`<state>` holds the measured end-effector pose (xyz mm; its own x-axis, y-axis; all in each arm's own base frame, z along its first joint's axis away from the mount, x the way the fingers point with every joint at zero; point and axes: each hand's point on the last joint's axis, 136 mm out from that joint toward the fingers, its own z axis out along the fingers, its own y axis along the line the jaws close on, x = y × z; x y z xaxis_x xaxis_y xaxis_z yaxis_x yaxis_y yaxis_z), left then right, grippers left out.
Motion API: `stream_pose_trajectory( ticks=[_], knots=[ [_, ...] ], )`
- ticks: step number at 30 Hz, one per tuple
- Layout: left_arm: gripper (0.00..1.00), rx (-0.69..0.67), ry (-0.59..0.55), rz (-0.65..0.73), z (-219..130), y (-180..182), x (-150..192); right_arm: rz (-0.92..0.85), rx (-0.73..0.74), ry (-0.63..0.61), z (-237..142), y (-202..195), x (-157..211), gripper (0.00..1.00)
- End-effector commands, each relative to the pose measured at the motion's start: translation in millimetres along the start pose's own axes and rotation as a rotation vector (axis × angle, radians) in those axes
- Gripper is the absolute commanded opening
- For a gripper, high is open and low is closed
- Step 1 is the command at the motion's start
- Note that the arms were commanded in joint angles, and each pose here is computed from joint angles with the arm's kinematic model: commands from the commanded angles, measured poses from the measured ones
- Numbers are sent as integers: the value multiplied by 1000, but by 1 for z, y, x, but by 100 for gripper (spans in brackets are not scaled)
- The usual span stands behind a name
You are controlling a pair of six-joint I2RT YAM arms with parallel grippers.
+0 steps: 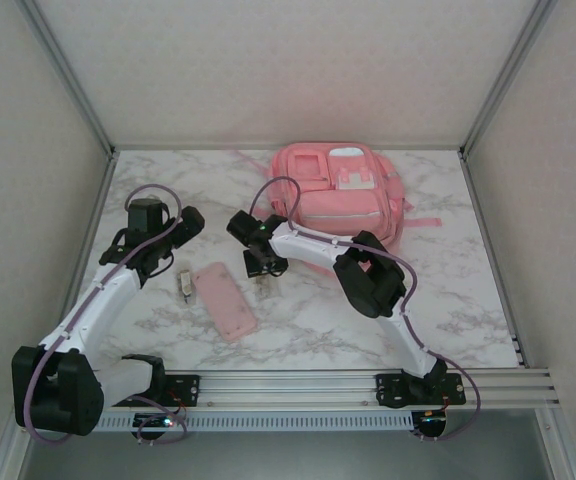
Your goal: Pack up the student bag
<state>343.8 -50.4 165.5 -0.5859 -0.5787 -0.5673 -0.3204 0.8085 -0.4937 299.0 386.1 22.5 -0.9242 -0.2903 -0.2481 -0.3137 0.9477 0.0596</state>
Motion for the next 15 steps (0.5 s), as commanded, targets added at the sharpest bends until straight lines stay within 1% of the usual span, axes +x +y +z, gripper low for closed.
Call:
stream_pose_trajectory(
  ticks=[1,2,8,11,12,15],
  knots=[
    [100,31,-15,-34,-4,-4,-5,-30,-30,29,-4,1,9,40],
    [100,34,-16,-37,-4,-5,-6,-33,-37,20,-9,2,7,35],
    [100,43,-17,-48,-5,-8,-7,-29,-131,-28,-44,10,-4,17],
    [100,52,-15,-55,-6,-10,-7,-12,-201,-41,-56,14,-9,2],
    [100,56,-13,-56,-6,-11,-7,-5,-230,-41,-61,16,-10,0],
    [100,73,-5,-56,-5,-15,-6,3,-311,-48,-76,20,-15,0]
  ],
)
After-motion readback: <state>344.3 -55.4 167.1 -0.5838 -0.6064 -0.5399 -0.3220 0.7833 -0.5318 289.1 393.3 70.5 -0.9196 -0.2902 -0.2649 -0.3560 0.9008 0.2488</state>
